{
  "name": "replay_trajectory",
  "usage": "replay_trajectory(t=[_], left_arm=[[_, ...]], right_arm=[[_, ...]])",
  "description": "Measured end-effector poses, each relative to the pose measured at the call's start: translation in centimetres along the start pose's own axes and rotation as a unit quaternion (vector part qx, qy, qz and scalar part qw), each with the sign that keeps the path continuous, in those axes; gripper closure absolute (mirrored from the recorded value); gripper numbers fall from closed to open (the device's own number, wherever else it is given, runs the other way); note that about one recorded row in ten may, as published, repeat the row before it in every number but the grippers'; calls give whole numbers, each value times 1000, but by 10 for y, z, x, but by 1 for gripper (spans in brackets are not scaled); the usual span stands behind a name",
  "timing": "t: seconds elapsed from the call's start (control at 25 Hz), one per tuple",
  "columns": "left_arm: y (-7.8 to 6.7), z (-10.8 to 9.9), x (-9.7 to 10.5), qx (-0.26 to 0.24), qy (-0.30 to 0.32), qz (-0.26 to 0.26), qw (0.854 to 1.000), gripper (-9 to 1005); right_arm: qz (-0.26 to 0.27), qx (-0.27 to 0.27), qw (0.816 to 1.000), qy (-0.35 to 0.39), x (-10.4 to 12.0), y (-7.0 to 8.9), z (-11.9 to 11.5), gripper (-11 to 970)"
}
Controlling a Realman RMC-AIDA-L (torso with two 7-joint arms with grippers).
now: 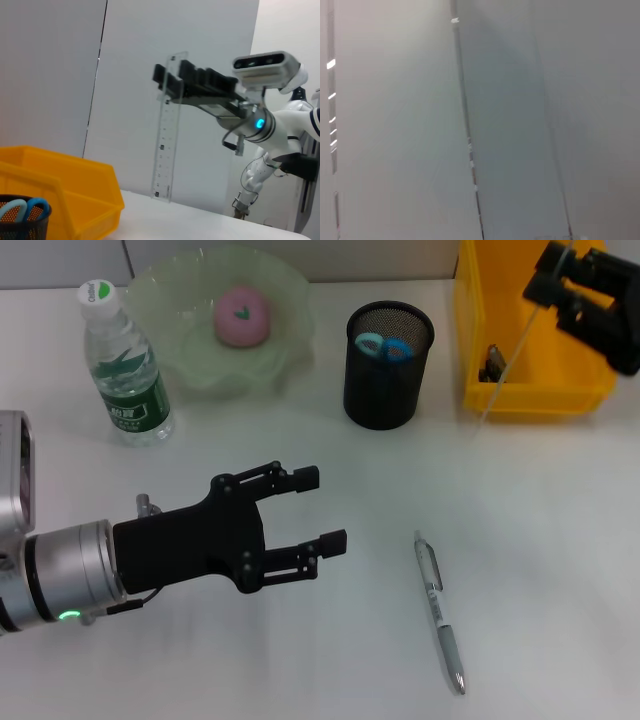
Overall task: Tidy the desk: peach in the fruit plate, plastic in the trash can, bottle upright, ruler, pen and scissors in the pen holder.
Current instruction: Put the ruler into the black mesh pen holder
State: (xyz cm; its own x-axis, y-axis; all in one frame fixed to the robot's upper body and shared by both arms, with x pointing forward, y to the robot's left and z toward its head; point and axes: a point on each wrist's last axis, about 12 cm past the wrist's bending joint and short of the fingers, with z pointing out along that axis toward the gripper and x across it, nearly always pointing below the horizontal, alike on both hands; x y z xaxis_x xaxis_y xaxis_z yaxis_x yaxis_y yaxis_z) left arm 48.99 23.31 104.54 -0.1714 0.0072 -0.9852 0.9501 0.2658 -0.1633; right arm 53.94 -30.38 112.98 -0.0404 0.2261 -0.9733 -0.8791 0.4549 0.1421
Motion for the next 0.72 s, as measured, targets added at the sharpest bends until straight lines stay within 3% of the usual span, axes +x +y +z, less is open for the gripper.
replay_trajectory(t=[0.44, 0.72], left_arm=[[1, -6, -3, -25, -30, 0, 999, 213], [4, -6, -1, -63, -50, 2, 997, 213]], right_arm=[[202, 81, 976, 16, 9, -25, 11, 573], [262, 127, 957, 6, 14, -34, 10, 573]])
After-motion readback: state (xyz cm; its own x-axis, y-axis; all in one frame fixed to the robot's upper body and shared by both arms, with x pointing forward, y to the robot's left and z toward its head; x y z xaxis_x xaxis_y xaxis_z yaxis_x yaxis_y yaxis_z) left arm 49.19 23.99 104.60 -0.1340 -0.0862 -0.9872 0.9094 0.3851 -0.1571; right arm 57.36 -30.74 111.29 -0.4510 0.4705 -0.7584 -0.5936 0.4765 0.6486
